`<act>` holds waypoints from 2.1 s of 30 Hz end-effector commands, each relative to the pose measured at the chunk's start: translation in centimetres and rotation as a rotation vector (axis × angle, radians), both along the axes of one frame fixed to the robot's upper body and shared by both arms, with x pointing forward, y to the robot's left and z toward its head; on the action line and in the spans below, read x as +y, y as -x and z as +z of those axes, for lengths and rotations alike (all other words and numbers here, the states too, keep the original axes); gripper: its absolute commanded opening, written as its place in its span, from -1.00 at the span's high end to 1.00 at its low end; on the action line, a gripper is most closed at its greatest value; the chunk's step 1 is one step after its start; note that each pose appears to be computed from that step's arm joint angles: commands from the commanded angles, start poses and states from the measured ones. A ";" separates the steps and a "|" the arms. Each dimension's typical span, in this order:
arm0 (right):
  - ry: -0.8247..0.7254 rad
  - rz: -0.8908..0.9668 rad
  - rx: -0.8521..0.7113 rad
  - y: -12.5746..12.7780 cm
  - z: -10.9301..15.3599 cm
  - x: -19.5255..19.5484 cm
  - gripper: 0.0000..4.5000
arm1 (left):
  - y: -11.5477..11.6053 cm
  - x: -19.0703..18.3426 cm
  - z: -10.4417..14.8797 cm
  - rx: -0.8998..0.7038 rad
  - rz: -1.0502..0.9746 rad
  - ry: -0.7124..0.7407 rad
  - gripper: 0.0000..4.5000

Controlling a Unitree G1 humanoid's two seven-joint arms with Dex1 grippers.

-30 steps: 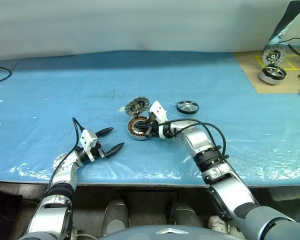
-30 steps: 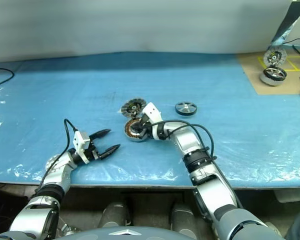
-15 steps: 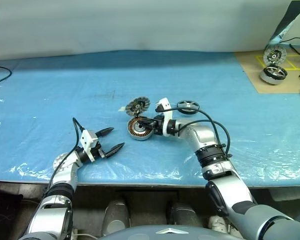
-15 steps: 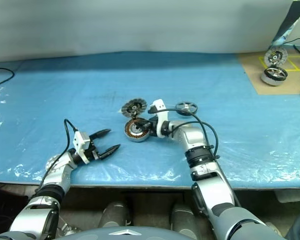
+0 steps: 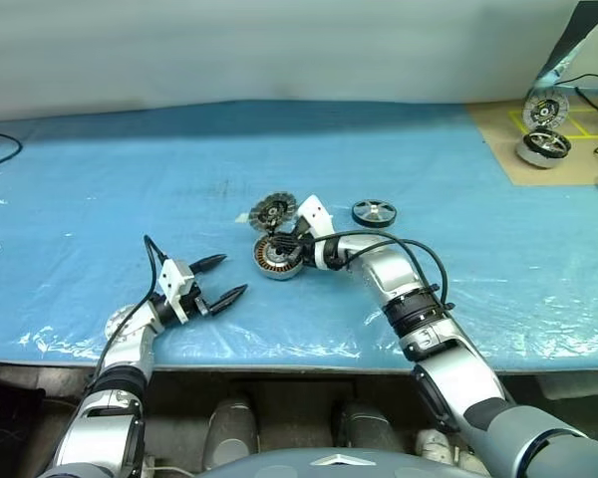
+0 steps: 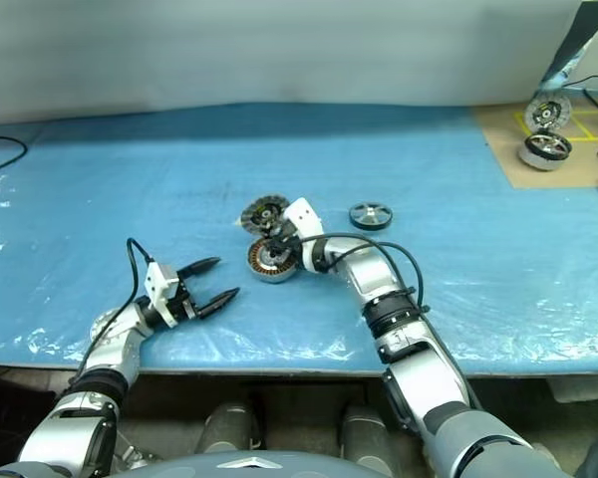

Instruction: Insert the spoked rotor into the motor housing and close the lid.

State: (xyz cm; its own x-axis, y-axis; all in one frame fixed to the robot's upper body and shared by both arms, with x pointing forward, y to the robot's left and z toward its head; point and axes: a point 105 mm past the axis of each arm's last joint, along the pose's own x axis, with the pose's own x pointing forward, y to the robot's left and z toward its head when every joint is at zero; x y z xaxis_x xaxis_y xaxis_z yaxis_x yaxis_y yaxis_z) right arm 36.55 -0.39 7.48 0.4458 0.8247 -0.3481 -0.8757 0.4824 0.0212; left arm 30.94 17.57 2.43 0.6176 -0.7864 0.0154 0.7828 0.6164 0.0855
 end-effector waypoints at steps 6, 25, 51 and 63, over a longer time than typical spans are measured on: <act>0.167 0.001 -0.062 0.1 -2.7 -0.9 0.98 | 1.2 0.2 -2.7 0.127 0.018 -0.017 -1.00; 0.057 0.001 -0.048 0.0 -1.4 -0.4 0.98 | 1.1 0.1 -2.7 0.123 0.017 -0.012 -1.00; 0.060 0.005 -0.076 -0.6 -0.1 -0.7 0.98 | 1.1 0.0 -2.6 0.122 0.012 -0.011 -1.00; -0.358 0.101 -0.018 1.1 6.5 1.4 0.98 | 1.2 -0.1 -2.7 0.123 0.010 -0.012 -1.00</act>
